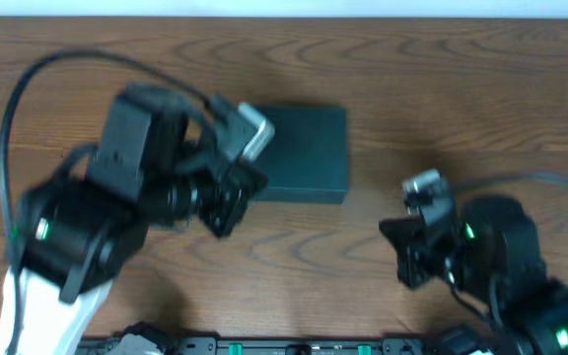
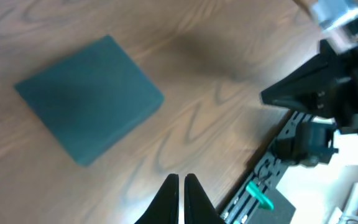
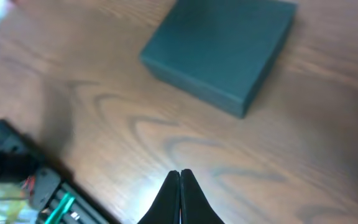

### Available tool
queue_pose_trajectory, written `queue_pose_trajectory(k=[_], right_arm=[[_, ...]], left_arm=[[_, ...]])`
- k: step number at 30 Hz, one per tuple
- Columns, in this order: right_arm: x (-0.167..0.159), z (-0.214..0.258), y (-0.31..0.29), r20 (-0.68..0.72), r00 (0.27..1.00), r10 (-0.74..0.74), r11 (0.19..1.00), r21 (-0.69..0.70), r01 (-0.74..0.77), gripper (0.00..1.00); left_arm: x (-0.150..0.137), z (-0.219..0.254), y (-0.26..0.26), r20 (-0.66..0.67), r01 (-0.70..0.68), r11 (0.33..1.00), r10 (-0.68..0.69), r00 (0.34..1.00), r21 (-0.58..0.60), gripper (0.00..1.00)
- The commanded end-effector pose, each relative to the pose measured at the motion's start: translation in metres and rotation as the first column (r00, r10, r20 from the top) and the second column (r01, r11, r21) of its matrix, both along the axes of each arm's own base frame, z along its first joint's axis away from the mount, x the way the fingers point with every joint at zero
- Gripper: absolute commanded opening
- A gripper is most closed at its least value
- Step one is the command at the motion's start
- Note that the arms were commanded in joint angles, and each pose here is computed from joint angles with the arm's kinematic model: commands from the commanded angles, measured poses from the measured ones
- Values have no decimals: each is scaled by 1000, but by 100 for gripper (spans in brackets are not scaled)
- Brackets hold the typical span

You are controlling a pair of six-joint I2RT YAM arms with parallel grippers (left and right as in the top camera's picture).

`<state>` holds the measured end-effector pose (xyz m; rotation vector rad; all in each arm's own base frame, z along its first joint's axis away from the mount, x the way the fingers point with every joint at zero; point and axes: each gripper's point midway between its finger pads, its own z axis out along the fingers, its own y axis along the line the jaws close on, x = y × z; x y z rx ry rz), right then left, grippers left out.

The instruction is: Pack container

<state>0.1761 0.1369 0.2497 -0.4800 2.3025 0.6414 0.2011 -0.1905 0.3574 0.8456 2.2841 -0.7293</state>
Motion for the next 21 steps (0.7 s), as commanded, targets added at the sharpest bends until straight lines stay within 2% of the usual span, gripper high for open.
queue_pose_trajectory(k=[1,7,8,9,10,11,12,13,17,21], right_arm=[[-29,-6,9,-12,997,75,992,104,-74,1],[-51,-45,6,-80,994,70,986,155,-57,2],[-50,-53,6,-112,992,56,987,159,-38,31],[-51,-59,6,-136,989,48,987,158,-26,69],[-51,-67,5,-163,986,39,988,156,-13,99],[-52,-74,5,-183,983,33,988,153,-5,99],[-52,-80,5,-201,979,27,989,151,4,99],[-53,-85,5,-223,975,16,988,152,18,99],[-29,-94,13,-238,969,-67,962,242,126,99],[-34,-107,11,-279,957,-74,965,221,139,99]], left_arm=[[-17,-19,18,-35,-99,995,99,994,18,6],[-51,-53,33,-14,-132,988,131,991,-77,6],[-53,-58,34,-9,-140,986,140,990,-93,6],[-55,-63,35,-8,-145,985,145,989,-96,6],[-56,-68,36,-14,-148,985,147,989,-92,6],[-56,-74,37,-24,-148,985,147,989,-85,6],[-57,-79,37,-37,-149,986,147,988,-75,23],[-57,-84,37,-49,-150,986,147,988,-67,96],[-64,-102,40,-110,-151,988,148,983,-20,95],[-68,-107,43,-132,-151,989,149,980,-3,95]])
